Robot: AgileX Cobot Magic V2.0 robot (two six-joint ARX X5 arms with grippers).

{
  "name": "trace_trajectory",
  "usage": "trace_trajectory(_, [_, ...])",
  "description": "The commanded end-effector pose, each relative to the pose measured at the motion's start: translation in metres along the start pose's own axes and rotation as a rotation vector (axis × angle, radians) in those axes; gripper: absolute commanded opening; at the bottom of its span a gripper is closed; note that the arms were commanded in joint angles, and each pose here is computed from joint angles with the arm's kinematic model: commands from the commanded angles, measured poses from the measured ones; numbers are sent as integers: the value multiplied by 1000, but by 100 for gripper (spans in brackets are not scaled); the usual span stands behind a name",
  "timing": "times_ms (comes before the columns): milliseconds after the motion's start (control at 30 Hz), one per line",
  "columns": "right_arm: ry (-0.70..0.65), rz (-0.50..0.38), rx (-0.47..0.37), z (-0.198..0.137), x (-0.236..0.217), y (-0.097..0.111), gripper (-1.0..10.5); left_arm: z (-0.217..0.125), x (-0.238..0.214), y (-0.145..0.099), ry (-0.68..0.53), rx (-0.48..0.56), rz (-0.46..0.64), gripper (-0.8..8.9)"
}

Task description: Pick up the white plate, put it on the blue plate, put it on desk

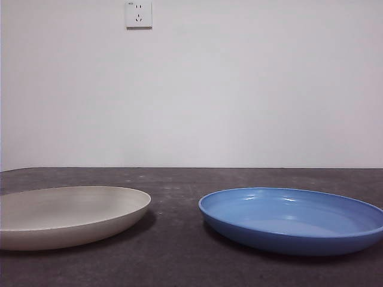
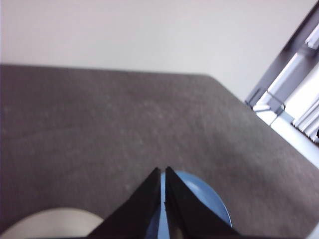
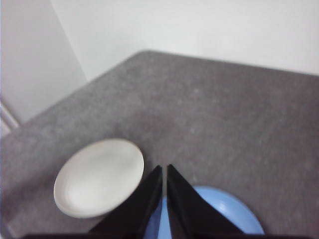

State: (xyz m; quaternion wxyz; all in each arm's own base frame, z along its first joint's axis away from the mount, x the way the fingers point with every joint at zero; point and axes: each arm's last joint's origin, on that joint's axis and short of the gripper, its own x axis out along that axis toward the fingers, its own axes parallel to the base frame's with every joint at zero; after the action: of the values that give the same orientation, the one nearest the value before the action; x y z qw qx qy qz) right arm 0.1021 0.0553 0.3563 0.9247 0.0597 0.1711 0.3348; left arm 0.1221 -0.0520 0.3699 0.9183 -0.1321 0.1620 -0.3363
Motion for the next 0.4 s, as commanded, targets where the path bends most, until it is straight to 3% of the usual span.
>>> trace_trajectory(33, [40,2,-13,-1,-1,1,10,0,-1,-3,29,15,-9,16])
trace_trajectory(233, [84,24,1,-8,-10,3,10,-11,-5,-2,137,-30,9,16])
trace_trajectory(400, [39,30,-13,-8,-20,6,11,-13,-9,-4,140,-30,3,25])
